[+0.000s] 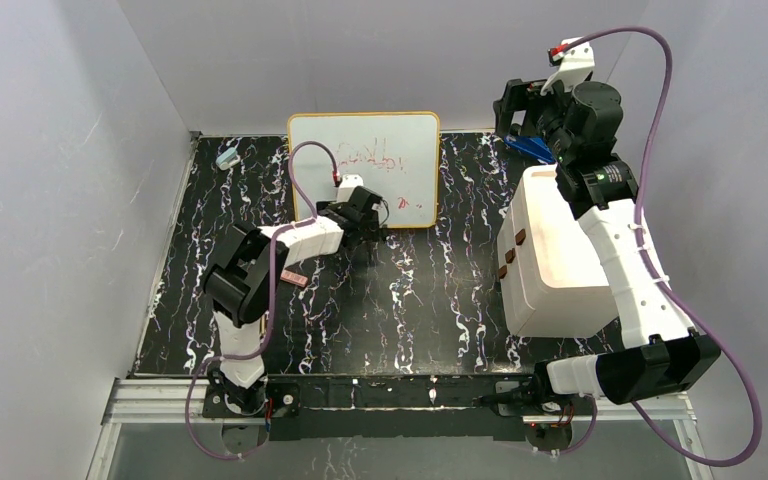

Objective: Organize the makeup

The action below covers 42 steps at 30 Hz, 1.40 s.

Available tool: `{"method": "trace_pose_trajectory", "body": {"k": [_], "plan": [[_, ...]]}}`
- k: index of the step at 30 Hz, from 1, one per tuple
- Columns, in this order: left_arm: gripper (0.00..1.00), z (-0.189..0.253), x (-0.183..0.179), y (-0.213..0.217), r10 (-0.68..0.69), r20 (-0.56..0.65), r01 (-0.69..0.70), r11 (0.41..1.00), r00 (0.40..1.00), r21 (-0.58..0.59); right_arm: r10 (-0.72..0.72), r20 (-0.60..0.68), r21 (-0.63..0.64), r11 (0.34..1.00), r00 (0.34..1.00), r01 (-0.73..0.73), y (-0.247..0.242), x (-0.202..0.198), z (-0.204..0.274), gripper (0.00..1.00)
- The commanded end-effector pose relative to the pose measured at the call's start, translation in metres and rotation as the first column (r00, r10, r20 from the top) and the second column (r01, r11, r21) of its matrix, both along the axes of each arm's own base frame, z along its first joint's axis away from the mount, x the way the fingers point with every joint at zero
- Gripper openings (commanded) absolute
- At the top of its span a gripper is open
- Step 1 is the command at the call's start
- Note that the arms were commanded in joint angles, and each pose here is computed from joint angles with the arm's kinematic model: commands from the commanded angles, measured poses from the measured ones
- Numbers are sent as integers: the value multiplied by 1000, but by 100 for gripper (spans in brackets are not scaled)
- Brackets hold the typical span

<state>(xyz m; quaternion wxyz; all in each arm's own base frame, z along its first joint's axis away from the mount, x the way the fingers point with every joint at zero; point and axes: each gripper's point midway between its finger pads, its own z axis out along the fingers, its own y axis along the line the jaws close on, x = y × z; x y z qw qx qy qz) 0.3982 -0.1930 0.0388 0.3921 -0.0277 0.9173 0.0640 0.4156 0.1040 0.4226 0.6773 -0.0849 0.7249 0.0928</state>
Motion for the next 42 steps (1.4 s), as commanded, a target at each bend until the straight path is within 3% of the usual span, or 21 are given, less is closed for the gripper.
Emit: {"method": "trace_pose_trajectory", "body": {"k": [1,9,15,23,31,35,42], "plan": [[96,14,34,8,49,75,-46,998,996,-39,3,49,-6,1000,999,-3,2,3,11,99],[96,2,67,3,58,96,-51,996,994,-78,14,37,-8,1000,999,-14,6,11,5,99],[96,0,98,-25,35,110,-20,990,993,-140,0,28,-11,1000,1000,0,6,21,1,99],[96,-1,143,-49,15,126,4,988,992,-155,-159,54,-7,987,986,159,-22,15,24,99],[96,-6,188,-42,15,128,4,989,992,-147,-391,35,-99,914,920,393,-81,-37,39,99],[98,-3,205,-31,5,138,17,987,990,-158,-472,0,-185,866,882,464,-107,-72,23,99],[98,41,223,-27,-44,227,80,985,973,-154,-603,-27,-227,781,798,582,-142,-122,-3,99]]}}
